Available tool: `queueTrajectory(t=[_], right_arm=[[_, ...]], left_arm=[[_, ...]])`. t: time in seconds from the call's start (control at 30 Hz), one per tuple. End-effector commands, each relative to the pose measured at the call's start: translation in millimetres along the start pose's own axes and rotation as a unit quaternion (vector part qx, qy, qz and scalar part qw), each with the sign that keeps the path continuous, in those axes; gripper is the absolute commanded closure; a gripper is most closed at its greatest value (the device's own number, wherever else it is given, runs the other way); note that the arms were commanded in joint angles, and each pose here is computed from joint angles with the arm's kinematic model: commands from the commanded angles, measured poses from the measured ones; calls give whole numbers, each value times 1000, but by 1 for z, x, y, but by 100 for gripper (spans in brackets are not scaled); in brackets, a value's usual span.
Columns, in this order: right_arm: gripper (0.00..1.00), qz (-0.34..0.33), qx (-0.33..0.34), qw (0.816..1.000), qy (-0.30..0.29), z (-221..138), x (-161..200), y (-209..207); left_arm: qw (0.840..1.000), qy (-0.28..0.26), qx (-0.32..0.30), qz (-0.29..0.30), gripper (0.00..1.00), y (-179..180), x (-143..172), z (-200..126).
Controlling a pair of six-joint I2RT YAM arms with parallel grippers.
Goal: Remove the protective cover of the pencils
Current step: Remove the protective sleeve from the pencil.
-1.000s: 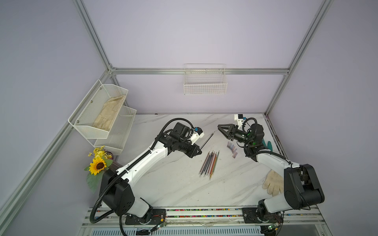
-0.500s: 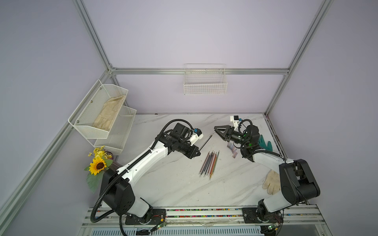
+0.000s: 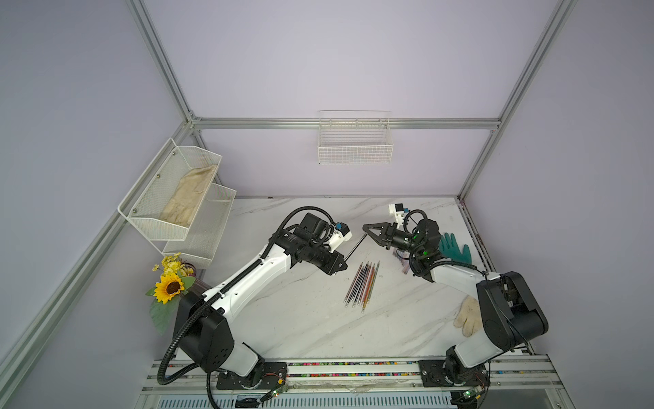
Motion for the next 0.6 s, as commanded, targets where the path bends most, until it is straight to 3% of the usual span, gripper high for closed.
queueTrajectory(t=[0.0,0.57], right_arm=[[100,-17,-5,1000,-26,-2,-9,8],[100,-40,6,997,-68,-12,-58,11]], left_arm=[[1000,3,5,5,100,1,2,0],[1000,3,7,6,100,0,3,0]])
Point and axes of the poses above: each gripper's point midway between its finger pads, its own z axis out along the fingers, its own y axis along the line the jaws close on, x = y × z, the point moved 10 cm from there along -z, back along the fingers, and after that the axes turned 2 degrees about z, right-handed, at the moved point
